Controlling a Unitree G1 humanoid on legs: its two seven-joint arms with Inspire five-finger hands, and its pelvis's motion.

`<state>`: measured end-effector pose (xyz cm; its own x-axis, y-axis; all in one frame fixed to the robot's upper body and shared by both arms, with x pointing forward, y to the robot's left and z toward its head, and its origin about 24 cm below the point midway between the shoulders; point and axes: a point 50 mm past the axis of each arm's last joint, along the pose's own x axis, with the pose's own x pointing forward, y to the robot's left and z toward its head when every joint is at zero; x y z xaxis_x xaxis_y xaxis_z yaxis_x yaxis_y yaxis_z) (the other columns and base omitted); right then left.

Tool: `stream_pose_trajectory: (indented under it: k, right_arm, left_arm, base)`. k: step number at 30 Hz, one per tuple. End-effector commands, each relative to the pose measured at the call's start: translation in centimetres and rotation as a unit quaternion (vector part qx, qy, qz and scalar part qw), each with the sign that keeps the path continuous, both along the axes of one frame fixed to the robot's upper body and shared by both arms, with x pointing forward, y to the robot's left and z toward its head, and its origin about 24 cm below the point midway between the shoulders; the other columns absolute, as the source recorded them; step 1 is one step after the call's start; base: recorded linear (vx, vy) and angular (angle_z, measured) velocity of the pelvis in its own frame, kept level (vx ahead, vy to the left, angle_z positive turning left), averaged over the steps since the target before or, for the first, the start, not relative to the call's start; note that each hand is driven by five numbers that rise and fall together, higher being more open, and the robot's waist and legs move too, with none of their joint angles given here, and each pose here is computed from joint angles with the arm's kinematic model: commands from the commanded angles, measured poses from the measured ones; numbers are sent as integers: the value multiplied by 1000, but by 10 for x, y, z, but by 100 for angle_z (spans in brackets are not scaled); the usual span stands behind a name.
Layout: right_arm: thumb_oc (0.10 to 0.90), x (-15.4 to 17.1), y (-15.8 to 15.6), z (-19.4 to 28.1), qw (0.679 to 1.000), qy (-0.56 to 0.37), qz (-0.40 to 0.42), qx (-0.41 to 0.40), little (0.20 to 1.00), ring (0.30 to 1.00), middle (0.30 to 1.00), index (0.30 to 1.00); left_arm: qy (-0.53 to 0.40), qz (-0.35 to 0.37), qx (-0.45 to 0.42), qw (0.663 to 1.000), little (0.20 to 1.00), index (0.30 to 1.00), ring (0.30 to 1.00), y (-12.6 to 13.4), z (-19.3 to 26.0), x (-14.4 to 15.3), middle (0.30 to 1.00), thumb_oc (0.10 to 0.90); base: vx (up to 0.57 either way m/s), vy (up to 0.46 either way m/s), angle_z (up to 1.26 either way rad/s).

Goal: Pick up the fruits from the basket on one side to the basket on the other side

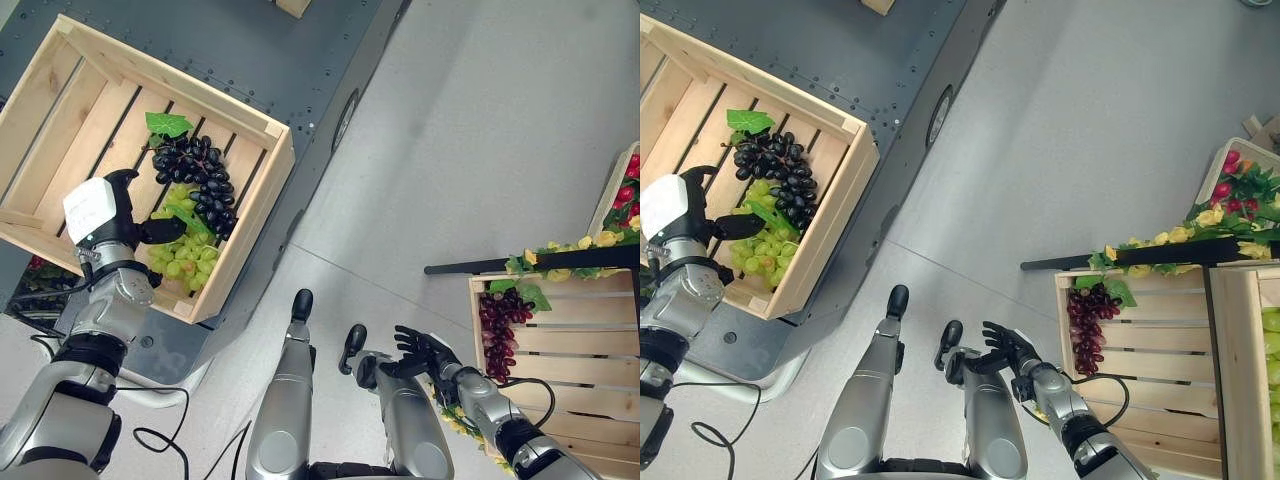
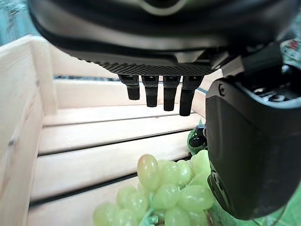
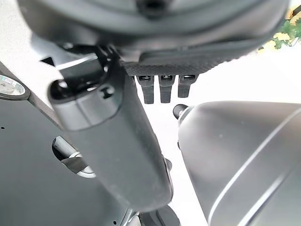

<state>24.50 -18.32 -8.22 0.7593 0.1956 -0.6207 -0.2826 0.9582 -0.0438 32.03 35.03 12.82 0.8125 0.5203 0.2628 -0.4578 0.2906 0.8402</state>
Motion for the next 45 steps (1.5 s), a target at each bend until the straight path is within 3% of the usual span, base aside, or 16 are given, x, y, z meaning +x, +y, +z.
stream_pose_trajectory:
  k: [1,12,34,44,45]
  right_arm:
    - [800,-14,-6,-4,1000,1,-14,-9,900,900,900,900]
    - [800,-11,-3,-2,1000,2,-6,-14,900,900,900,900]
    - [800,-3,1,3,1000,-10,6,-21,900,900,900,900]
    - [800,2,1,6,999,-16,12,-29,900,900,900,900]
    - [800,2,1,6,999,-18,14,-30,900,900,900,900]
  left_arm:
    - [-64,49,-48,996,900,900,900,14,19,-4,900,800]
    - [16,110,-117,987,900,900,900,27,-4,-7,900,800]
    - [45,84,-74,993,900,900,900,18,19,15,900,800]
    - [132,139,-124,974,900,900,900,24,-3,9,900,800]
    - [139,151,-134,970,596,596,596,26,-7,7,596,598]
  base:
    - [0,0,0]
    - [0,0,0]
    - [2,6,-1]
    - [-2,9,-4]
    - [0,0,0]
